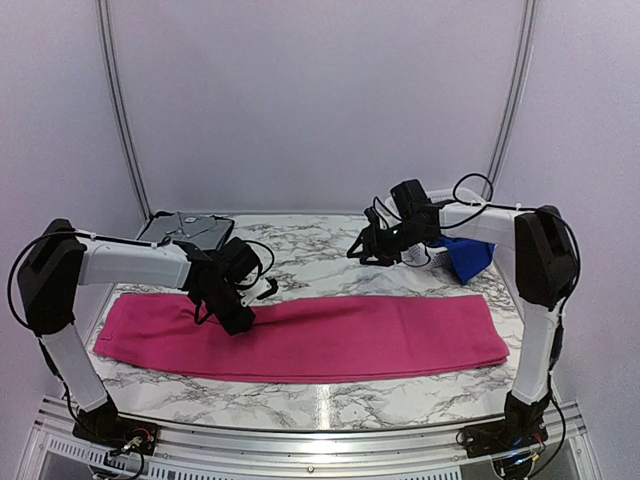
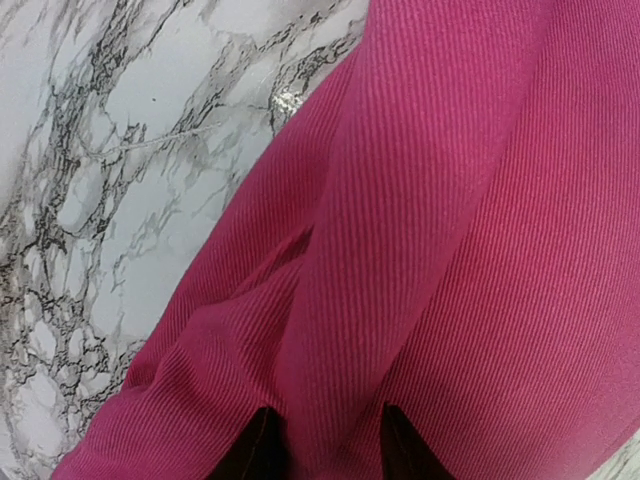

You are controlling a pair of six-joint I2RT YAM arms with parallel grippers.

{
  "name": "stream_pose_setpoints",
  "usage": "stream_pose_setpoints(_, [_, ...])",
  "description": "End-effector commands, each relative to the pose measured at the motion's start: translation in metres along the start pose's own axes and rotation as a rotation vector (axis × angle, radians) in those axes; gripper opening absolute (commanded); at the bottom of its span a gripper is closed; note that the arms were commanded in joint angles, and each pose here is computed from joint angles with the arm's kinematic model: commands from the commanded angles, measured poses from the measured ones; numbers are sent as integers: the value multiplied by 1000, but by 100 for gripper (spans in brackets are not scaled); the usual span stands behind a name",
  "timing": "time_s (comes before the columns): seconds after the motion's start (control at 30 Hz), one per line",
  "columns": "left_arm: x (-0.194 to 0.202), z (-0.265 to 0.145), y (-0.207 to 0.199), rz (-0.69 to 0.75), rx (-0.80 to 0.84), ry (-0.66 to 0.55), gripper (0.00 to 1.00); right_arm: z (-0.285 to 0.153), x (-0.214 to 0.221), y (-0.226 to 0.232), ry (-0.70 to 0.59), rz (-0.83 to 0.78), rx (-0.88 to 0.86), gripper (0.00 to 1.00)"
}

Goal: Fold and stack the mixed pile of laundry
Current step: Adjust the rectangle-folded trousers at the center of the board.

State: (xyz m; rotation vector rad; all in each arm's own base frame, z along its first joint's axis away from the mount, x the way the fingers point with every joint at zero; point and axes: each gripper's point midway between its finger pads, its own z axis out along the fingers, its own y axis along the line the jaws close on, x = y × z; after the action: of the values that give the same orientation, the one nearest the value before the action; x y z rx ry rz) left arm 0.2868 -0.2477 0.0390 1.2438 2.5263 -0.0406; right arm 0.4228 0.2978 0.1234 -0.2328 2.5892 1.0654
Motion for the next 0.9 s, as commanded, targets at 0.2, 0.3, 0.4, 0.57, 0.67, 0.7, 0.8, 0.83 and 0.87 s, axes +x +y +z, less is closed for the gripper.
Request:
stream_pose_setpoints(0.2, [-3, -18, -30, 190, -122, -95, 37, 73, 14, 75, 101, -88, -141, 43])
stream_pose_setpoints(0.3, [7, -10, -39, 243, -135, -60, 39, 91, 32, 89, 157, -104, -168, 42])
stream_pose_setpoints(0.4, [12, -11, -41, 256, -160, -55, 42, 107, 58, 88, 221, -114, -171, 41])
stream_pose_setpoints(0.57, [4, -30, -30, 171, -214, -136, 52, 117, 98, 88, 317, -133, -200, 35])
stream_pose_setpoints(0.67, [-11, -54, -19, 49, -216, -233, 61, 113, 115, 98, 350, -177, -245, 30])
stream_pose_setpoints(0.7, [-15, -63, -10, -14, -219, -269, 63, 111, 119, 103, 355, -193, -259, 27])
stream_pose_setpoints(0.8, [-21, -90, 26, -250, -220, -363, 75, 104, 129, 111, 357, -248, -278, 19])
stream_pose_setpoints(0.83, [-20, -96, 40, -335, -219, -386, 77, 101, 132, 114, 356, -267, -281, 17])
stream_pose_setpoints(0.87, [-17, -102, 56, -416, -218, -404, 79, 99, 135, 117, 354, -285, -287, 15])
